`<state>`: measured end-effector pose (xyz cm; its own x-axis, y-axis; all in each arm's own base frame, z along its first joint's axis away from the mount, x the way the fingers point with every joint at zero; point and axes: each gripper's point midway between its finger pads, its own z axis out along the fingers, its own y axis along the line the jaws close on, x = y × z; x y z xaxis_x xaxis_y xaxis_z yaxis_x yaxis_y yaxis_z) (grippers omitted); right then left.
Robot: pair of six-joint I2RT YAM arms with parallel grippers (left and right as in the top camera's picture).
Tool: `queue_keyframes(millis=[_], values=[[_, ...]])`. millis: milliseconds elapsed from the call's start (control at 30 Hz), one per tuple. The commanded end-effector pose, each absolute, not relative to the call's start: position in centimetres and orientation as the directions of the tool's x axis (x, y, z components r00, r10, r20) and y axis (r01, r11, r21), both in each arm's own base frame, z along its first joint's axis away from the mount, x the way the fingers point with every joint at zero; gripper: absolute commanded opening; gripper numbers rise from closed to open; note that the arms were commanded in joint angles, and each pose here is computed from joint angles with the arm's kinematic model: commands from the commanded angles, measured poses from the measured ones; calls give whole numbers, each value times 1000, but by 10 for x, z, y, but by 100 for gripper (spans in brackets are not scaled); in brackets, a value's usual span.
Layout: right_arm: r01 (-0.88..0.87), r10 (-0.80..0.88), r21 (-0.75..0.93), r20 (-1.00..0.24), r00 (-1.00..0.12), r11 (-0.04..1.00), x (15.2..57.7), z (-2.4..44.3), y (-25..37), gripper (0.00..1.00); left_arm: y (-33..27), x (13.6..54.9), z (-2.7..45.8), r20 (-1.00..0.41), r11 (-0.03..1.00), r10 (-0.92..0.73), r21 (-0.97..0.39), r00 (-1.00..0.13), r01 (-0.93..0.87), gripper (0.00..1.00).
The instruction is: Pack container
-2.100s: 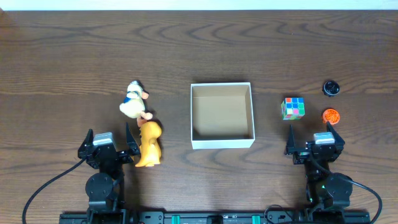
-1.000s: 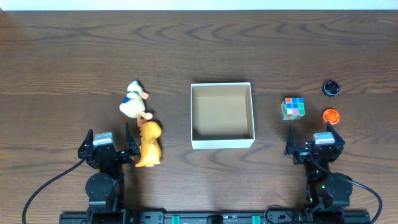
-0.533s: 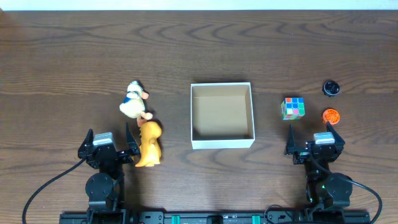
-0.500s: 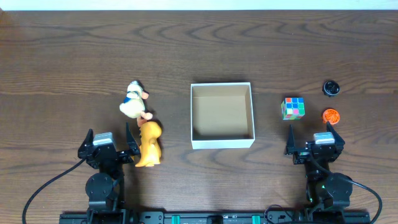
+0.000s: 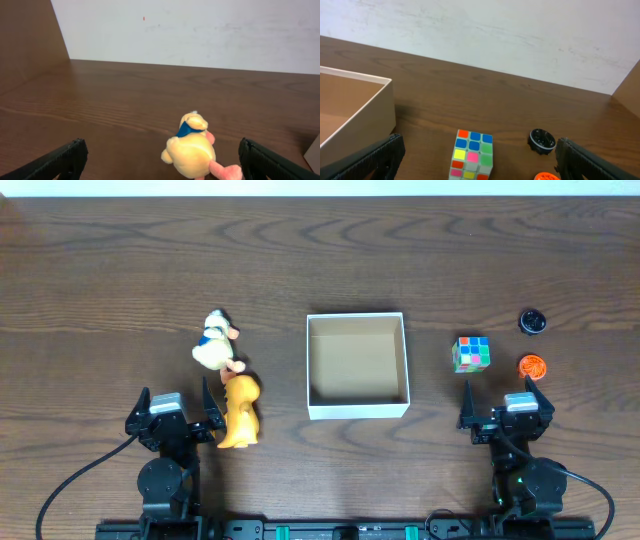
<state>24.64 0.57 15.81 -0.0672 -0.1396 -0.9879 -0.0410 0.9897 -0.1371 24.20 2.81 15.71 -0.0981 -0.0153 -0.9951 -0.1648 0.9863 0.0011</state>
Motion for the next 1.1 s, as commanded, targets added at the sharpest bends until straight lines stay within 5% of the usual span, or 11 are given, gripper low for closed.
queue_keyframes(millis=[0,800,1067], values=[[-51,-151,-148,-986,-64,988,246,157,8,99,29,242,137,-988,985,-24,2,-150,-170,98],[-51,-102,-99,-992,-73,994,246,156,9,99,32,242,139,-989,982,13,40,-150,-183,98],[-59,176,179,-982,-65,982,245,169,13,99,29,240,169,-979,966,-194,-179,-63,-184,98]])
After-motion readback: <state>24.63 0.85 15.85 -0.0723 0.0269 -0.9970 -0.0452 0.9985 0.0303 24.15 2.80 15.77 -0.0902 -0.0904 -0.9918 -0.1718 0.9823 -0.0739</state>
